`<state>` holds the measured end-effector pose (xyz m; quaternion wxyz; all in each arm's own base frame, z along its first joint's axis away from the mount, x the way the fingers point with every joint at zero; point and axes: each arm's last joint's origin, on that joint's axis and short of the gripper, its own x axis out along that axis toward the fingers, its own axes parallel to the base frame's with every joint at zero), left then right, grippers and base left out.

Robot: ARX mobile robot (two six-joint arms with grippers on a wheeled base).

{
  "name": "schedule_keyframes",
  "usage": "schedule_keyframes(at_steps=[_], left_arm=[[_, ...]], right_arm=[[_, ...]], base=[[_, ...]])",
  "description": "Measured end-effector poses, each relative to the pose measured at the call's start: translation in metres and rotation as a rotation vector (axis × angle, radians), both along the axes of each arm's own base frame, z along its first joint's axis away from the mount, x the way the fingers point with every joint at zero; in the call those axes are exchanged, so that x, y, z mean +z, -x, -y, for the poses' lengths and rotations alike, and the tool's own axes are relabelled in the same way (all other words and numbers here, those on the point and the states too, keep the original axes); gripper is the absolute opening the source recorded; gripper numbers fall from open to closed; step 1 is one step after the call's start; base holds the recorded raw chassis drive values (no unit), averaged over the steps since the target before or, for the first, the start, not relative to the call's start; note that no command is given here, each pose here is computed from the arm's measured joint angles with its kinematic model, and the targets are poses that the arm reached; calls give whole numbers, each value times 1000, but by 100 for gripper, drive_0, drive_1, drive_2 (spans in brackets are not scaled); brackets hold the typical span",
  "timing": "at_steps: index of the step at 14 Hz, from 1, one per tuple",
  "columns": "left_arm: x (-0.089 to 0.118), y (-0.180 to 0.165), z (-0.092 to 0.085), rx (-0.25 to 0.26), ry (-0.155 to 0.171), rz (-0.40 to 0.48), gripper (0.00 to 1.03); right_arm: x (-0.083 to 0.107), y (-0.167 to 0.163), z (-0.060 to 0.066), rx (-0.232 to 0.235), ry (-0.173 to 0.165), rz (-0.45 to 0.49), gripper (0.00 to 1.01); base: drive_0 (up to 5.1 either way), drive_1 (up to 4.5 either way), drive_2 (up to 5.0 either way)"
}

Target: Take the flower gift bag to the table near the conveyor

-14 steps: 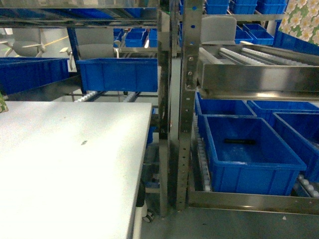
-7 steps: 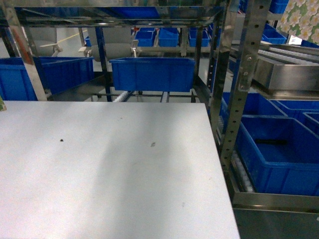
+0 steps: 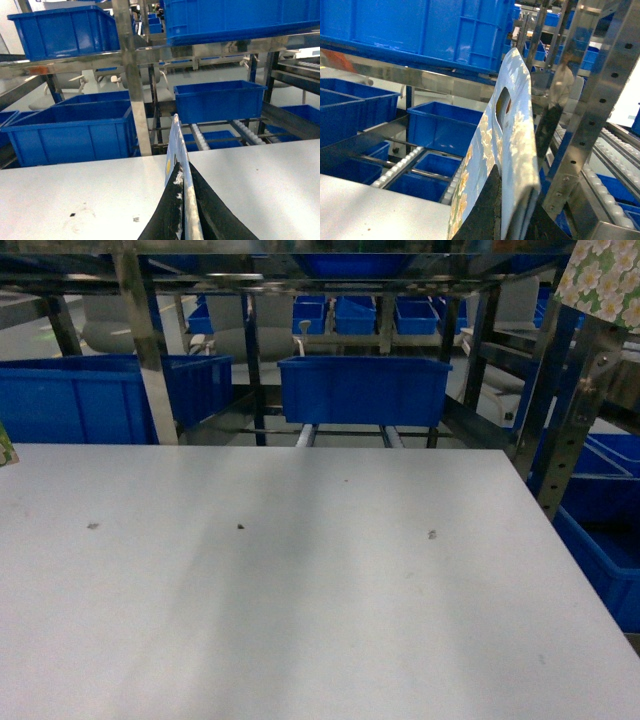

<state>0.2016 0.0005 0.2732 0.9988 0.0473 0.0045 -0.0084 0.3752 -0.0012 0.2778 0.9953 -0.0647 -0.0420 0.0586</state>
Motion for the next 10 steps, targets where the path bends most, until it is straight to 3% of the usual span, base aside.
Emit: schedule_keyframes(at_steps=[10], left_arm=[[0, 0, 0, 0, 0, 2, 2]], right_arm=[[0, 0, 0, -1, 0, -2, 2]], base=[[-509, 237, 237]])
